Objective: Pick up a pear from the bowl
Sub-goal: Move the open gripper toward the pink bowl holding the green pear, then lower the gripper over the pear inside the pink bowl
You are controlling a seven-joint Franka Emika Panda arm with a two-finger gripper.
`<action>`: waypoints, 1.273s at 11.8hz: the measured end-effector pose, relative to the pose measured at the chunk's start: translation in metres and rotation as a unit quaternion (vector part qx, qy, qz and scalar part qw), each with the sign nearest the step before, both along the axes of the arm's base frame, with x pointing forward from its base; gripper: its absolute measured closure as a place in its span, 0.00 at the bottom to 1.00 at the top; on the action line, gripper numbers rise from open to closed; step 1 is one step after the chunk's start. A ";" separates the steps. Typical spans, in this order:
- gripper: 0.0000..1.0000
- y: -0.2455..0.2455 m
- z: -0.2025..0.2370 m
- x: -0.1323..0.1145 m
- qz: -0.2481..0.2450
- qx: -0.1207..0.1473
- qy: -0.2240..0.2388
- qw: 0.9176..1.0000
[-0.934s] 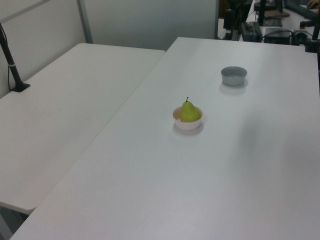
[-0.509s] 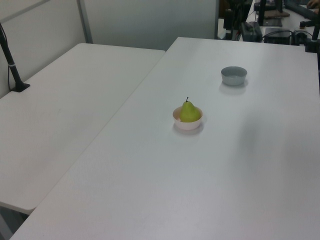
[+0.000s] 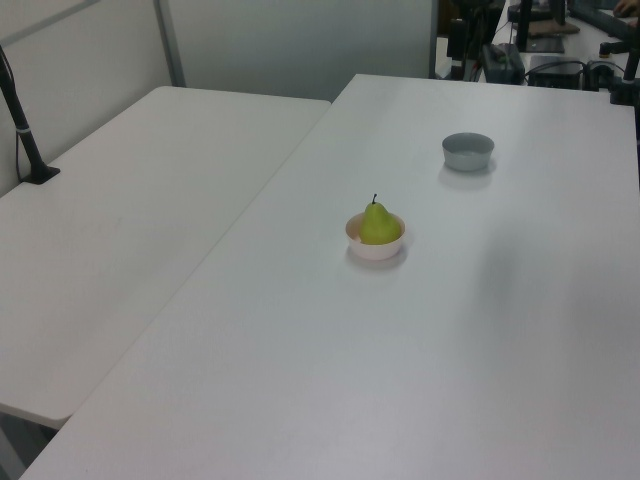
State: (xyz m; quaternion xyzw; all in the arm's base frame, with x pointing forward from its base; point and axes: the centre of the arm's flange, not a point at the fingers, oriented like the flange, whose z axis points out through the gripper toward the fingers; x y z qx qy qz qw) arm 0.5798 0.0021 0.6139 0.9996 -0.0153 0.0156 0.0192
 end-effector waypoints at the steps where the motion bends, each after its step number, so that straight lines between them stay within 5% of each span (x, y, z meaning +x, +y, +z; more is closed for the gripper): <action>1: 0.00 0.000 0.000 0.000 0.000 0.000 0.000 1.000; 8: 0.00 0.005 -0.008 0.003 0.005 0.000 0.007 1.000; 15: 0.00 0.059 -0.059 0.042 0.052 0.003 0.000 0.999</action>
